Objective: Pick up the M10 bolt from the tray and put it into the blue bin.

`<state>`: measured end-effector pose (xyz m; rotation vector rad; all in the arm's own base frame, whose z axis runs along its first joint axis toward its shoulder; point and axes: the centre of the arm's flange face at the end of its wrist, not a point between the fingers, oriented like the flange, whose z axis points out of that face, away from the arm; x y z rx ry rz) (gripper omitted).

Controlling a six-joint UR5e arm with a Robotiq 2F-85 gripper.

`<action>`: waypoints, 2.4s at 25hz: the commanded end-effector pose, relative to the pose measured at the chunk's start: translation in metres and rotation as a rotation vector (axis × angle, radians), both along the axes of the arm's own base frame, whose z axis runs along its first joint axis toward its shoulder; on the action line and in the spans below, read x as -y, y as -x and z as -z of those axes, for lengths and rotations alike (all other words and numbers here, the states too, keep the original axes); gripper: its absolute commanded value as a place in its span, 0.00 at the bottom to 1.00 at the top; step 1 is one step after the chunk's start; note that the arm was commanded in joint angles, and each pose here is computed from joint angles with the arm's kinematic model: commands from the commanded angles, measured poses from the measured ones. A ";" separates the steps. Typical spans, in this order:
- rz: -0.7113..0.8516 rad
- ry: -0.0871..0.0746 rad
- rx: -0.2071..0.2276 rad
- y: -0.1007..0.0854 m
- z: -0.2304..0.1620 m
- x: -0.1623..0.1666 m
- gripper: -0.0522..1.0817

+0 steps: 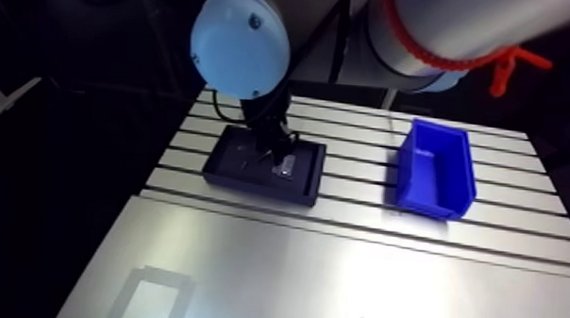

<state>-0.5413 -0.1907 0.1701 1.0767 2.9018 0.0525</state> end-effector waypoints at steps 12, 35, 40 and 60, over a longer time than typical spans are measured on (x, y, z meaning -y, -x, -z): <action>-0.004 0.001 -0.013 0.001 -0.001 0.003 0.47; -0.006 0.002 -0.002 0.001 0.005 0.004 0.63; -0.006 0.003 -0.001 0.001 0.005 0.005 0.65; -0.006 0.005 -0.009 0.002 0.003 0.005 0.68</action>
